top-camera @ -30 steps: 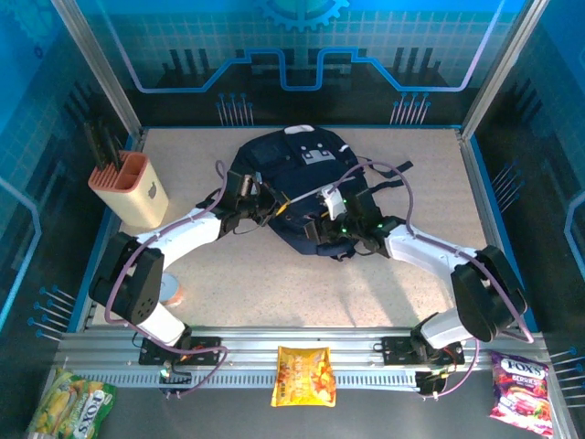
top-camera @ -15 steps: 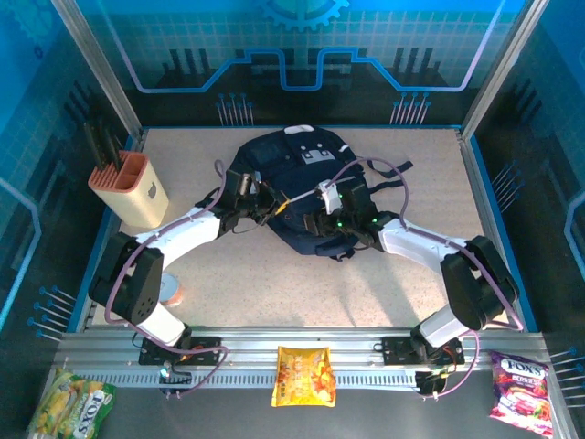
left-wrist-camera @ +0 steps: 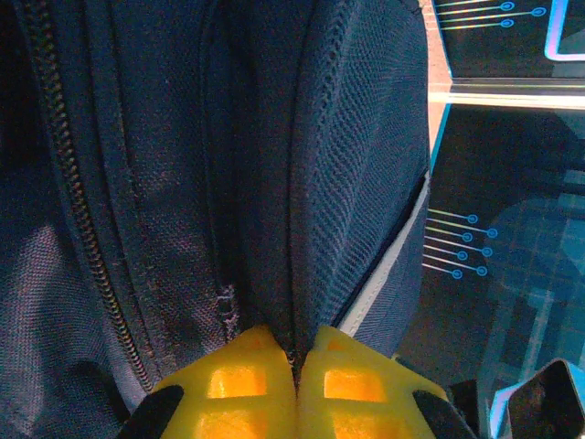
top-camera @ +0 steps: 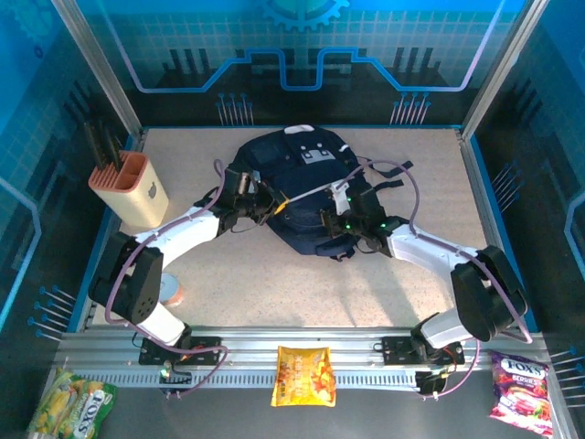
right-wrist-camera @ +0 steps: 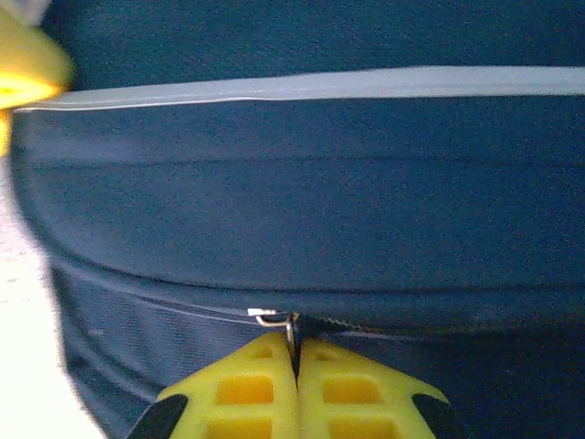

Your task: Pack books, pencil case, and school supplies into a backpack

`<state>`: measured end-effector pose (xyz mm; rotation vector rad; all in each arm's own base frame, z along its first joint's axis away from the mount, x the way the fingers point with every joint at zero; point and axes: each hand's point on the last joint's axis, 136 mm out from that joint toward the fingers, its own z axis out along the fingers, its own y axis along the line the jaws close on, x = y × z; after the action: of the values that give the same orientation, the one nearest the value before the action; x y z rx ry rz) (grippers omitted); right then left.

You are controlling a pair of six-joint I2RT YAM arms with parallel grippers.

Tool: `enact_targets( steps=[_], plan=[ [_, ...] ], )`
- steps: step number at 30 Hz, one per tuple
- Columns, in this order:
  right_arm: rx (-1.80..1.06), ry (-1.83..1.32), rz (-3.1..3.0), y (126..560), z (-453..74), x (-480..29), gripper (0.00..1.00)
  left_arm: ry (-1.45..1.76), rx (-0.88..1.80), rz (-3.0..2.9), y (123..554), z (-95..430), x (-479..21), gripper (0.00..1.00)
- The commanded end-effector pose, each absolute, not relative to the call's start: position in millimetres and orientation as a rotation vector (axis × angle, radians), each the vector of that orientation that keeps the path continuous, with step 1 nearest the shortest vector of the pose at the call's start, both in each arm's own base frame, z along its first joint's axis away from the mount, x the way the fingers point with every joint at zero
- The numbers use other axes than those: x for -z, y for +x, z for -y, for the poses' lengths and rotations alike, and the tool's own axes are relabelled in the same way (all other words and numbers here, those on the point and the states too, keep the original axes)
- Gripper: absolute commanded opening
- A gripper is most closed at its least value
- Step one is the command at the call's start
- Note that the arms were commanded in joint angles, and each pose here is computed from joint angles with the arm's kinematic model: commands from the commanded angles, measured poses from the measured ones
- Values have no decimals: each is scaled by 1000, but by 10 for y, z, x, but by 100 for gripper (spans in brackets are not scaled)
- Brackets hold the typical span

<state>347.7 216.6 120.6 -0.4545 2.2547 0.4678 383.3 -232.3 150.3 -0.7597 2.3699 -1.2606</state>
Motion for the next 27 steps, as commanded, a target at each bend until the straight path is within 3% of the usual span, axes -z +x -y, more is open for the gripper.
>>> enact_targets(
  steps=[1,6,10,19,22,27],
  plan=[
    [-225,-244,-2315,3572,-1615,-1077,0,-687,1292,-2281,3884,2240,-1822,0],
    [-55,-4,-2389,3614,-1179,-1039,0,-687,1269,-2303,3854,2222,-1729,0],
    [-39,12,-2413,3574,-1144,-1091,0,-692,1233,-2324,3859,2172,-1638,0],
    [-367,-253,-2357,3092,-1976,-1285,0,-714,1052,-2368,4040,1718,-1460,0],
    [-519,-341,-2331,2903,-2424,-1287,0,-719,945,-2382,4094,1505,-1433,12],
    [-690,-451,-2302,2772,-3110,-1317,0,-799,798,-2360,4069,1114,-1443,39]
  ],
)
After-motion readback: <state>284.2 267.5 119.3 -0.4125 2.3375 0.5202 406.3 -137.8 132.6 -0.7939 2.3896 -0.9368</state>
